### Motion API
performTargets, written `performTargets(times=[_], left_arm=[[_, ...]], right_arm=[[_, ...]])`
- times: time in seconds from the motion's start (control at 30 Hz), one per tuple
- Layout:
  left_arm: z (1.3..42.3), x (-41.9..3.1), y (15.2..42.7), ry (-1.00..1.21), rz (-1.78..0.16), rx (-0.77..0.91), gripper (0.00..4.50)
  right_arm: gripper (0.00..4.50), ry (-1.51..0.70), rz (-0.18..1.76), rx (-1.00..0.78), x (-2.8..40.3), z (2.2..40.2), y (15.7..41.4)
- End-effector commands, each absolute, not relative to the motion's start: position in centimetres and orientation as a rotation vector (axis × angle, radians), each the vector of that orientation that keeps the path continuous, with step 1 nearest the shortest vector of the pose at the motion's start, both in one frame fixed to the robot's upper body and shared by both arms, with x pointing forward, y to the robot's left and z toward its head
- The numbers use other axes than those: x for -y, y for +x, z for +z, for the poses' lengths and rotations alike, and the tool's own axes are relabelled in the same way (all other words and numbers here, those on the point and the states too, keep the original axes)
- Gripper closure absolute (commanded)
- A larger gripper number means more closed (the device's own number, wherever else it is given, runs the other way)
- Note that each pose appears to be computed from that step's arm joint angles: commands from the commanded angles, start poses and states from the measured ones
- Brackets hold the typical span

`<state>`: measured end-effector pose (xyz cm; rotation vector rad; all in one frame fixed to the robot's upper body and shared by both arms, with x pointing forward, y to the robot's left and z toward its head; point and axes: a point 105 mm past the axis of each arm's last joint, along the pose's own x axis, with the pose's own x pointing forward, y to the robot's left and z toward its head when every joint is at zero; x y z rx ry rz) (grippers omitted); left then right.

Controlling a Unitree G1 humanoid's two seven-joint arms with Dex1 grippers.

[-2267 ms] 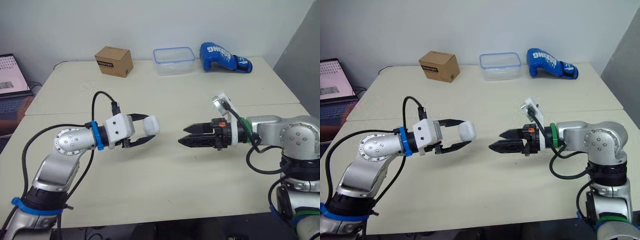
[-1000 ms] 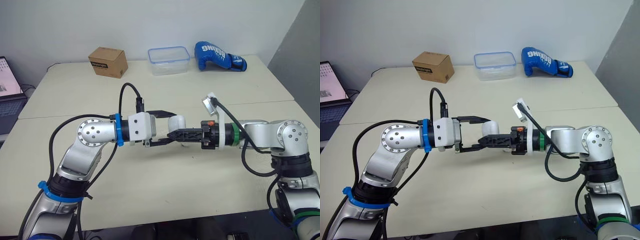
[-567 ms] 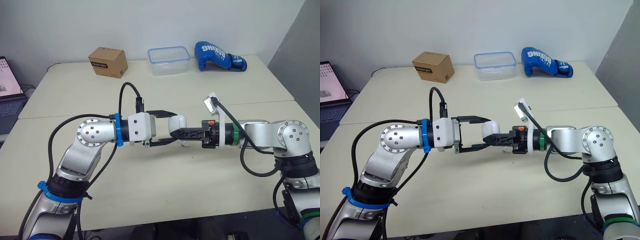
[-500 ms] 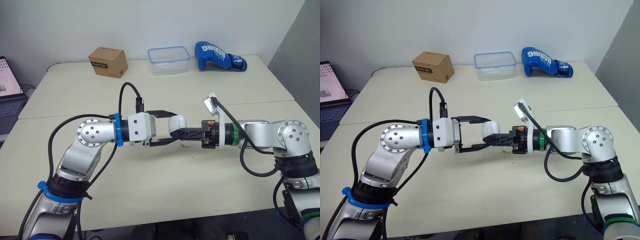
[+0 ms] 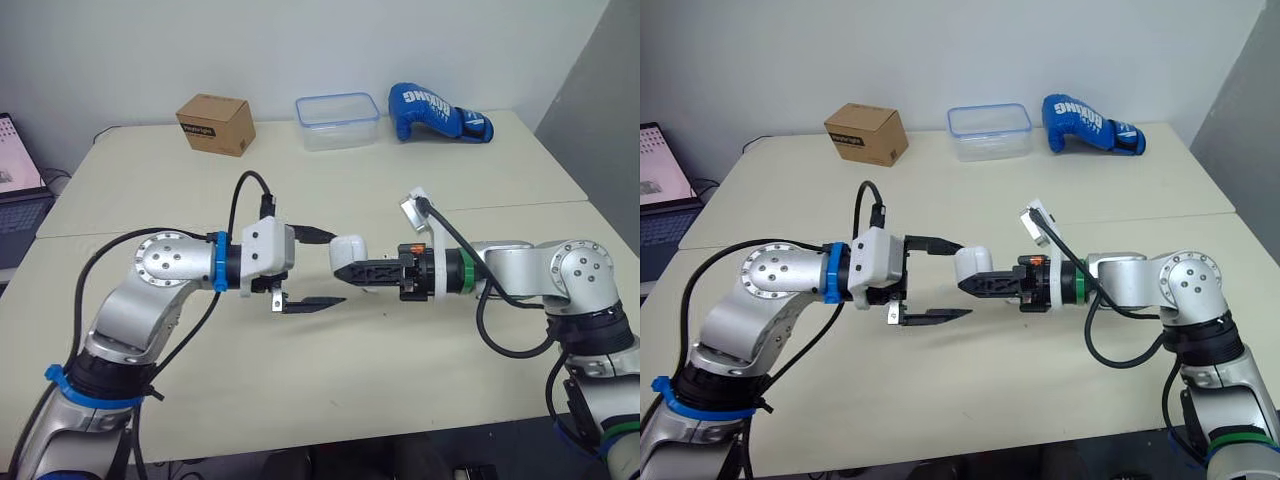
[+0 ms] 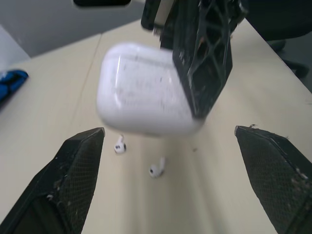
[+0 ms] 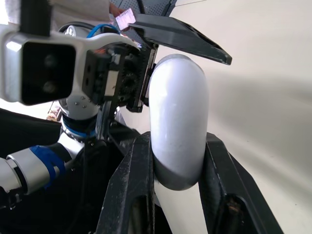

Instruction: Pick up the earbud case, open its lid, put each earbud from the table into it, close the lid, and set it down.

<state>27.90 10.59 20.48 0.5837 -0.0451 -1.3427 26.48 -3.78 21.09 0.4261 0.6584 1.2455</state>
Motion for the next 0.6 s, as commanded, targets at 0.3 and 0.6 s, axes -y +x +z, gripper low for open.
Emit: performTargets(times=[0.3, 0.6], left_arm=[[21.5, -12.2, 29.5, 0.398, -1.332, -0.282, 0.02], [21.4, -10.9, 29.4, 0.409, -1.398, -0.395, 0.02]], right_arm=[[3.72, -0.278, 1.278, -0.527, 3.9, 19.9, 26.6], [3.72, -0.585, 1.299, -0.496, 3.8, 19.1, 27.8]])
